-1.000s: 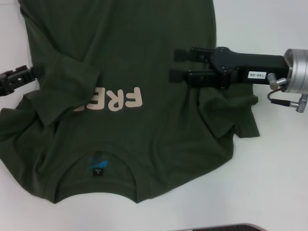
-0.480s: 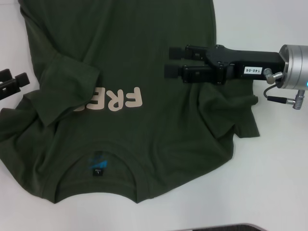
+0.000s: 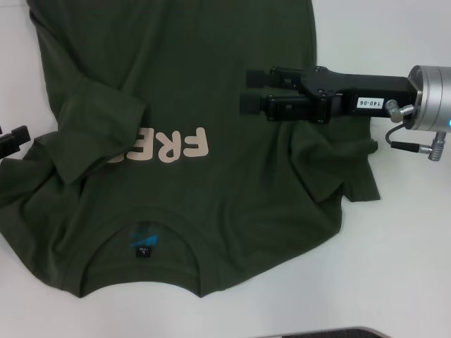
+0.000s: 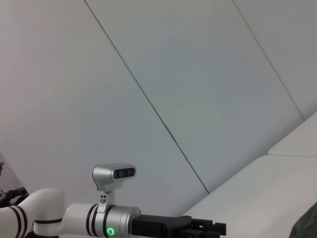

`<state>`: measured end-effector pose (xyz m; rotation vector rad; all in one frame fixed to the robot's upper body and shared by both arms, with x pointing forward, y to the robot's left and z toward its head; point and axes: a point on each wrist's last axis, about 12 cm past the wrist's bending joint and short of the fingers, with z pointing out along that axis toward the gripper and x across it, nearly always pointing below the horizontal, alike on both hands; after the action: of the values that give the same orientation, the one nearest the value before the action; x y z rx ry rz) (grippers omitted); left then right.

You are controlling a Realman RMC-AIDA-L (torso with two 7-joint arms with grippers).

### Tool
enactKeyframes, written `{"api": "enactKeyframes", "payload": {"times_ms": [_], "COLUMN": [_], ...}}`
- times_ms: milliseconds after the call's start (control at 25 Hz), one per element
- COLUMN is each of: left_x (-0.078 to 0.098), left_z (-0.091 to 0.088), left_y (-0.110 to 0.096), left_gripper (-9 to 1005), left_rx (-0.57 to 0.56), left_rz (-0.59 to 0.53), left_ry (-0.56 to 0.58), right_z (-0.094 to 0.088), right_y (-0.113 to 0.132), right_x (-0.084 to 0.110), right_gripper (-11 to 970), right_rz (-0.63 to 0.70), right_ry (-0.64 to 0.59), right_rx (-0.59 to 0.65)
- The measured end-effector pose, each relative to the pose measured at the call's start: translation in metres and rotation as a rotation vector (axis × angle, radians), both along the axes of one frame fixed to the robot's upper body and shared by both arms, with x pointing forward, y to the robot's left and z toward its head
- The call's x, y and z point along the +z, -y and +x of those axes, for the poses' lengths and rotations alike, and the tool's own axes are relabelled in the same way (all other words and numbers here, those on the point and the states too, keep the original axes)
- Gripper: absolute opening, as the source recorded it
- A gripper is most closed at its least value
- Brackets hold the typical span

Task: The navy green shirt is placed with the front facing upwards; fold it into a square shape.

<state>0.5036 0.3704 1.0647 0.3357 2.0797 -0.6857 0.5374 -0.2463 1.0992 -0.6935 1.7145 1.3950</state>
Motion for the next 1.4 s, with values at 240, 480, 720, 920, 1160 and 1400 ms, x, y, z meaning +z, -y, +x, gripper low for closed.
{"api": "enactKeyframes", "payload": {"times_ms": [240, 480, 720, 920, 1160, 1400], "left_x": [-0.002, 0.003, 0.008, 0.005, 0.0, -0.004], "left_z": [-0.004, -0.01, -0.019, -0.024, -0.017, -0.009], "left_y": [0.003, 0.013, 0.016, 0.018, 0.022, 0.028], "left_gripper": [687, 687, 683, 678, 674, 674], "left_rx": [-0.013, -0.098, -0.165, -0.166, -0.13, -0.117], "left_rz": [-0.011, -0.081, -0.153, -0.182, -0.189, -0.162], "left_ry": [-0.008, -0.007, -0.045, -0.138, -0.224, -0.275], "right_z": [0.0, 0.0, -0.001, -0.002, -0.003, -0.005], "right_y": [0.0, 0.0, 0.0, 0.002, 0.004, 0.007], "right_x": [0.0, 0.0, -0.001, -0.003, -0.004, -0.004], "right_gripper": [914, 914, 914, 914, 914, 914], "right_rz": [0.0, -0.001, -0.003, -0.005, -0.006, -0.008], "right_ry": [-0.001, -0.001, -0.003, -0.005, -0.006, -0.009], "right_rx": [-0.001, 0.001, 0.0, -0.008, -0.015, -0.021]}}
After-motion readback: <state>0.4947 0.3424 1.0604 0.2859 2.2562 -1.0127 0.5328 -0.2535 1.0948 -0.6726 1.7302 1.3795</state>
